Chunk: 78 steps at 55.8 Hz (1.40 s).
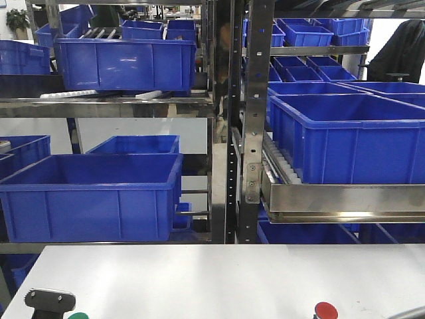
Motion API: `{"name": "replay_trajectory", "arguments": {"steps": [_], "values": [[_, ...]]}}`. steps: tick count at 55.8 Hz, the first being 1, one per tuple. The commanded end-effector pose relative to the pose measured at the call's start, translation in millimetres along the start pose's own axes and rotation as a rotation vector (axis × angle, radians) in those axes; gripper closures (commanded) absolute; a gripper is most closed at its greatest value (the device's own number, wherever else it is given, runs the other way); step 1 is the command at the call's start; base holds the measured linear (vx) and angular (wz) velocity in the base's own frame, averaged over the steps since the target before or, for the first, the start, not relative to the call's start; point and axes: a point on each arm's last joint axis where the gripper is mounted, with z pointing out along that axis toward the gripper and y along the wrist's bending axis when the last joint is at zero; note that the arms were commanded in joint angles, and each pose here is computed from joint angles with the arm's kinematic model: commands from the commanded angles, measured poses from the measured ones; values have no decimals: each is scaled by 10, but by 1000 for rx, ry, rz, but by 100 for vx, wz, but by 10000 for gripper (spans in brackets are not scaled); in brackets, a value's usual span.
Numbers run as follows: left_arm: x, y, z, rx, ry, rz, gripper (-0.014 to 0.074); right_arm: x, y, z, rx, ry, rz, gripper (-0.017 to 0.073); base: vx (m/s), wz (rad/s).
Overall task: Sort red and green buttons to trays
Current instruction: 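Lower both grippers around the green and red buttons, then close both grippers on the buttons and lift them off the table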
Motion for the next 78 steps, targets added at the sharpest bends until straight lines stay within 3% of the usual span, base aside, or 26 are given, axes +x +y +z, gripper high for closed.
{"name": "replay_trajectory", "arguments": {"steps": [1, 19, 30, 68, 78], "values": [[-238, -10, -58, 5, -139, -18, 573, -262, -11, 136, -44, -150, -7, 6, 0, 0], [-238, -10, -58, 5, -139, -18, 573, -436, -85, 618, -93, -144, 45, 6, 0, 0], [-238, -10, -58, 5, -139, -18, 573, -474, -58, 755, -158, -139, 36, 6, 0, 0], [-238, -10, -58, 5, -139, -18, 573, -293, -81, 1276, -204, -90, 91, 8, 0, 0], [-238, -10, -58, 4, -139, -14, 573, -222, -70, 1325, -213, -75, 100, 55, 0, 0]]}}
